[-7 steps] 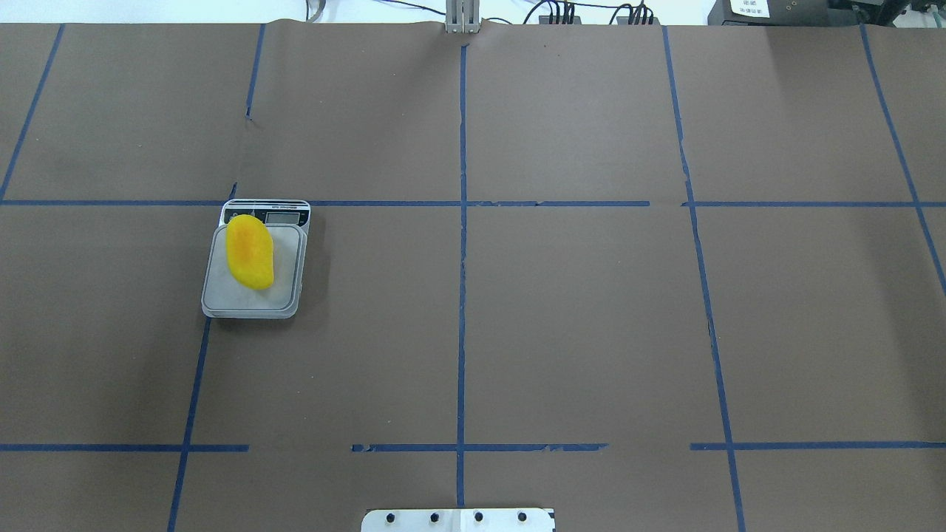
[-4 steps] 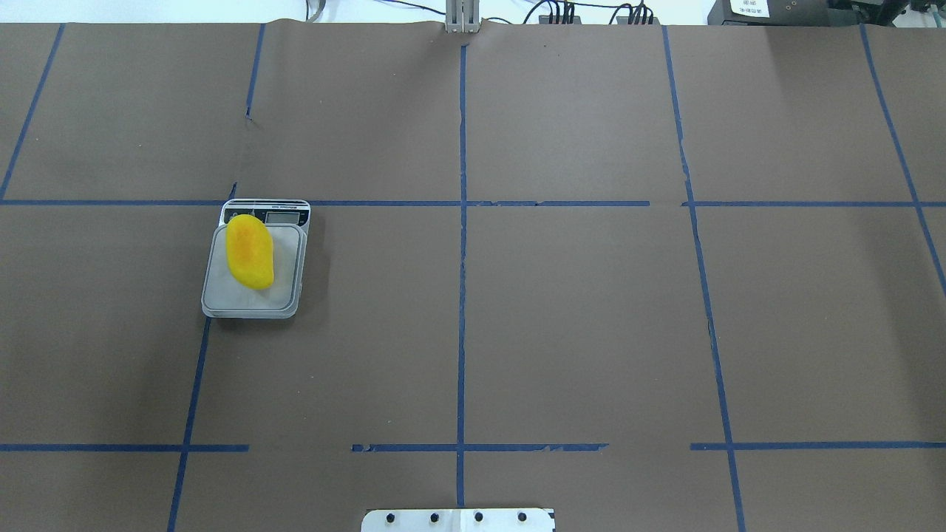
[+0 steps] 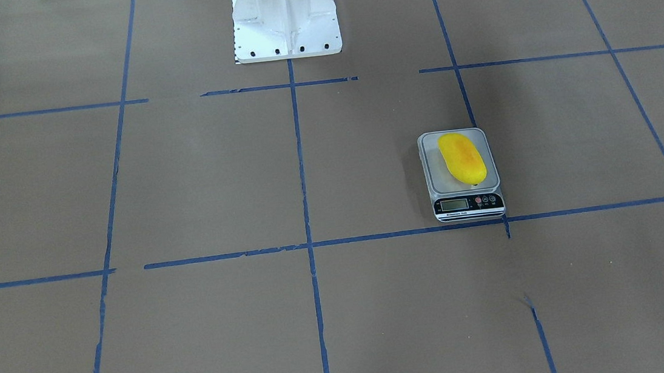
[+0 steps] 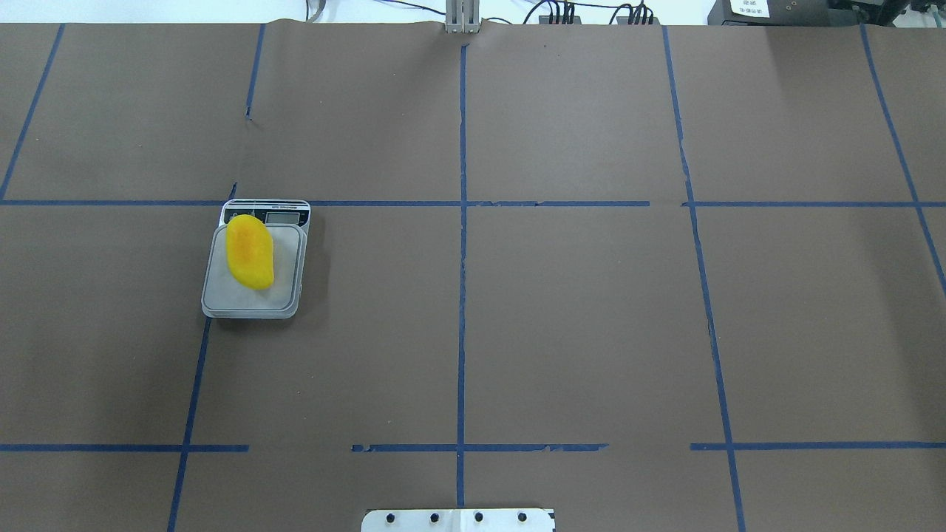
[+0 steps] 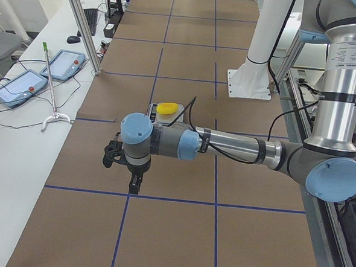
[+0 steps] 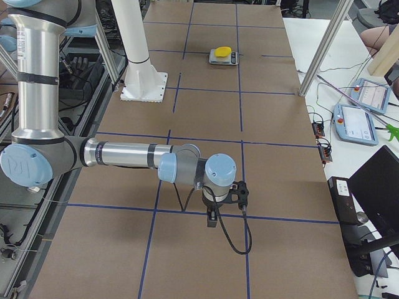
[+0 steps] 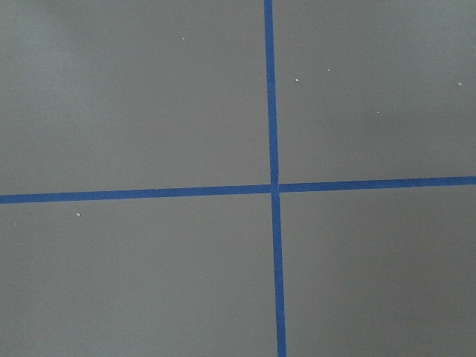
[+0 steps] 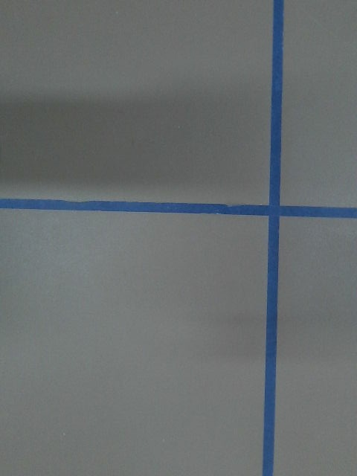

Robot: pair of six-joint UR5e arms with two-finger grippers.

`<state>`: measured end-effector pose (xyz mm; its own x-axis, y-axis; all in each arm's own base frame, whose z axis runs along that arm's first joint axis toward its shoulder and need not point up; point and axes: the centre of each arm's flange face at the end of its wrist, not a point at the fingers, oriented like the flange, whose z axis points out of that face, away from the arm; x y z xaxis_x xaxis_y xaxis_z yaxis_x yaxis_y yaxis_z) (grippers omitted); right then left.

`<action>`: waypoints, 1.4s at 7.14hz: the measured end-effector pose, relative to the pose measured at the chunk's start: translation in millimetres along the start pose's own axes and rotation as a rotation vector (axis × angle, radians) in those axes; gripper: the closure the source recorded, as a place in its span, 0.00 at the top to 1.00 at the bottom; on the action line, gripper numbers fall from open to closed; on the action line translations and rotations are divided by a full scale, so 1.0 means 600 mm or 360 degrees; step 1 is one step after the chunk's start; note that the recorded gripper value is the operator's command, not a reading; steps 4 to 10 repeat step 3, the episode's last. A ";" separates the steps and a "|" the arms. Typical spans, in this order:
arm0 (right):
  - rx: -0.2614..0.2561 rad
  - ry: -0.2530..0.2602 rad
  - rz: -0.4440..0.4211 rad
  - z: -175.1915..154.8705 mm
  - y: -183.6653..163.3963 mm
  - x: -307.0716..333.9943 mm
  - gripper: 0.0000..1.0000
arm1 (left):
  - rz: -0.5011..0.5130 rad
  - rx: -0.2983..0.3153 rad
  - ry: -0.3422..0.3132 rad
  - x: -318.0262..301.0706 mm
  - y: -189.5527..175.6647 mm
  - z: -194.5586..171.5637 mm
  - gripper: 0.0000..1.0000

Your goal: Weigh mango

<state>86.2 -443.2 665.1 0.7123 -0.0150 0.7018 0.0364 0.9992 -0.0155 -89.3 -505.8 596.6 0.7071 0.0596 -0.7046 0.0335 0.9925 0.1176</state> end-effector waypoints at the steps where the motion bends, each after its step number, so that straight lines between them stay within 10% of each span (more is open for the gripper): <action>1: 0.0000 0.0000 0.0000 0.000 0.000 0.000 1.00 | 0.0010 0.0008 -0.0001 0.004 -0.005 -0.004 1.00; 10: 0.0000 0.0000 0.0000 0.000 0.000 0.000 1.00 | 0.0021 0.0027 -0.0002 0.011 -0.012 -0.014 1.00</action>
